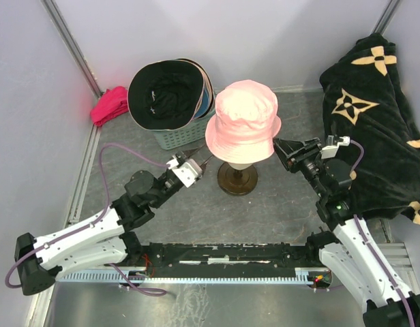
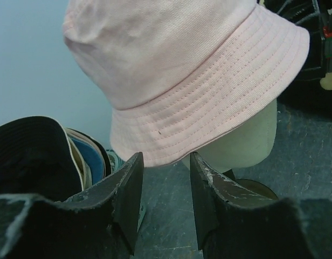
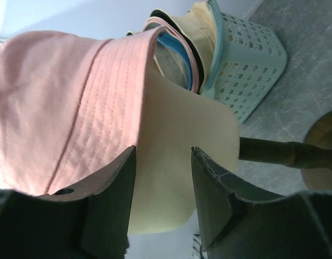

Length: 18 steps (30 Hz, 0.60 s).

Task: Stack the hats
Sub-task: Place the hat on the hat stand, then pick up the hat from the bin.

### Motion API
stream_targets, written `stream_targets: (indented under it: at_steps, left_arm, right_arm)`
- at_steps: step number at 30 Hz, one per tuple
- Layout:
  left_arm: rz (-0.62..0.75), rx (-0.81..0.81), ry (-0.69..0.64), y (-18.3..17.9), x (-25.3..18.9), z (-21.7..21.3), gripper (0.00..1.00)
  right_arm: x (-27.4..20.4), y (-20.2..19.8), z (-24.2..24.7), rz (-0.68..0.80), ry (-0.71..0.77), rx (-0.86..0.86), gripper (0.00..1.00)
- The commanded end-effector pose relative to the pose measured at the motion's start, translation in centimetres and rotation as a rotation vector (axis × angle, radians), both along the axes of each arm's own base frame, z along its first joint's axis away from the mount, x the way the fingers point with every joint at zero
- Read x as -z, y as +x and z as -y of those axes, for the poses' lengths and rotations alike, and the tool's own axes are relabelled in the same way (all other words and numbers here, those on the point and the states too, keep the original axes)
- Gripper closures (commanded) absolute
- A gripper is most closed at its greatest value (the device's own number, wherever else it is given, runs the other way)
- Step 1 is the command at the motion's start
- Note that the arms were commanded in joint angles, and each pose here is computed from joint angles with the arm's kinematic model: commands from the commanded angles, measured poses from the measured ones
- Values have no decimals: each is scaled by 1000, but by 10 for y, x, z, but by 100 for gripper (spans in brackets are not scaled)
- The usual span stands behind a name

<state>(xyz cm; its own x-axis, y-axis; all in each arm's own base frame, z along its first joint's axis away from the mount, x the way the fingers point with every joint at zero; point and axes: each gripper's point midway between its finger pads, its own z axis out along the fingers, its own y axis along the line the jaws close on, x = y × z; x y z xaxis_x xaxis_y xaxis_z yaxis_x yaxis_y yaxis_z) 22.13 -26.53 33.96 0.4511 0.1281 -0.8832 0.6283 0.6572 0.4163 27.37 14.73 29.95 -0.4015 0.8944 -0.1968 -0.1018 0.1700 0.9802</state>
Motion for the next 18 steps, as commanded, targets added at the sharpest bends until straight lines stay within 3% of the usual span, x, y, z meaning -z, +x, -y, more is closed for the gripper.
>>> stream_targets:
  at_steps: [1, 8, 12, 18]
  left_arm:
    - [-30, -54, -117, -2, -21, -22, 51]
    - [-77, -170, -286, 5, -60, -52, 50]
    - [-157, -278, -377, 26, -80, -54, 49]
    - [-271, -420, -522, 58, -110, -52, 45]
  right_arm:
    - [-4, -11, 11, 29, -92, 36, 46]
    - [-31, -38, 39, 101, -329, 128, 46]
    - [-43, -36, 46, 131, -466, 145, 46]
    - [-70, -25, 51, 205, -560, 184, 43]
